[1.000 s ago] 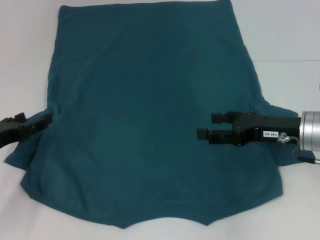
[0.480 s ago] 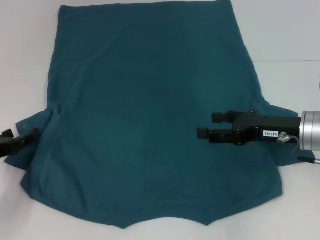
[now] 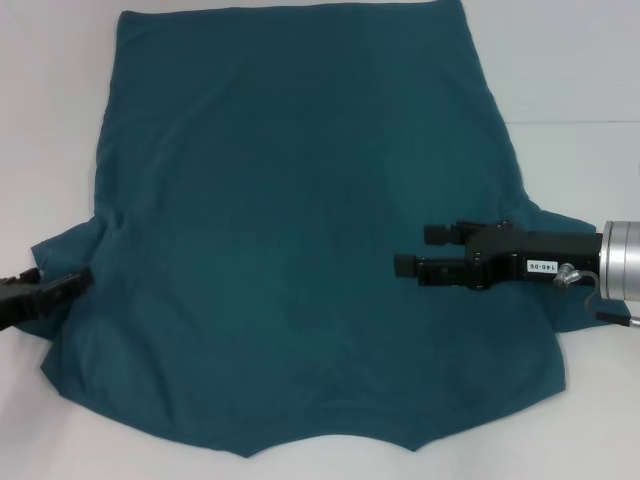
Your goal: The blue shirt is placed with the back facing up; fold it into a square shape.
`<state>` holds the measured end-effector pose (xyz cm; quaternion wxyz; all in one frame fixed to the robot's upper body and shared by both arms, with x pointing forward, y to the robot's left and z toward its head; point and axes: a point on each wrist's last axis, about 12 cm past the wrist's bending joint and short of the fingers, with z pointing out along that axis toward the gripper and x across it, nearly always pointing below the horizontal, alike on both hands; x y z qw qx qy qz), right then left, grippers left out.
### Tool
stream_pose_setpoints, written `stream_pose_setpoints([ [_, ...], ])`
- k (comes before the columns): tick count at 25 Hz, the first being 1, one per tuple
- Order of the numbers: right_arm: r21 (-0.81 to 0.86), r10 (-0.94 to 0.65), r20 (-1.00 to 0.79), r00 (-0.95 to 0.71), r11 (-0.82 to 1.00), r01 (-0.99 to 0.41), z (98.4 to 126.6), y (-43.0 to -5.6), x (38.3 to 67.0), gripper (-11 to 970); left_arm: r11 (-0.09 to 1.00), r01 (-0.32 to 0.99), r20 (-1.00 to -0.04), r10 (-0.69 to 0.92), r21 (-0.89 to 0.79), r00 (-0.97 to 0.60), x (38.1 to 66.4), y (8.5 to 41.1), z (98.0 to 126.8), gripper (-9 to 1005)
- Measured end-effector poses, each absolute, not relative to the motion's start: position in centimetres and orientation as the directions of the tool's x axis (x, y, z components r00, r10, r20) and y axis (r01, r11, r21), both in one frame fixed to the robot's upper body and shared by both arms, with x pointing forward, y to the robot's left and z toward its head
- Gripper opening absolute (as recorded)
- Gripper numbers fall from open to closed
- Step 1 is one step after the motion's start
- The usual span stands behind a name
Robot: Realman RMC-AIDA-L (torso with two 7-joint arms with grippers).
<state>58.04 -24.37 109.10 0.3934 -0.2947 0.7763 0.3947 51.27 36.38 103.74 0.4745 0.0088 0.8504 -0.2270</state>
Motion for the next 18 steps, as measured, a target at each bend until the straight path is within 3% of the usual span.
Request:
stream_pose_setpoints([
  [9,0.383,-0.147,-0.843,-0.518,0.511,-0.769,109.07,-24.37,57.96,913,0.902,0.196,-0.801,-0.22,-0.384,-0.557,51.48,36.62,103.67,837],
  [14,0.387,-0.145,-0.841,-0.522,0.512,-0.766,108.93,-24.47,57.81,913,0.903,0.195,-0.801,-0.219,-0.383,-0.557,51.5,36.62,103.66,649],
  [18,0.389,-0.144,-0.84,-0.524,0.512,-0.765,108.9,-24.49,57.77,912,0.903,0.197,-0.802,-0.218,-0.382,-0.556,51.57,36.59,103.69,412],
])
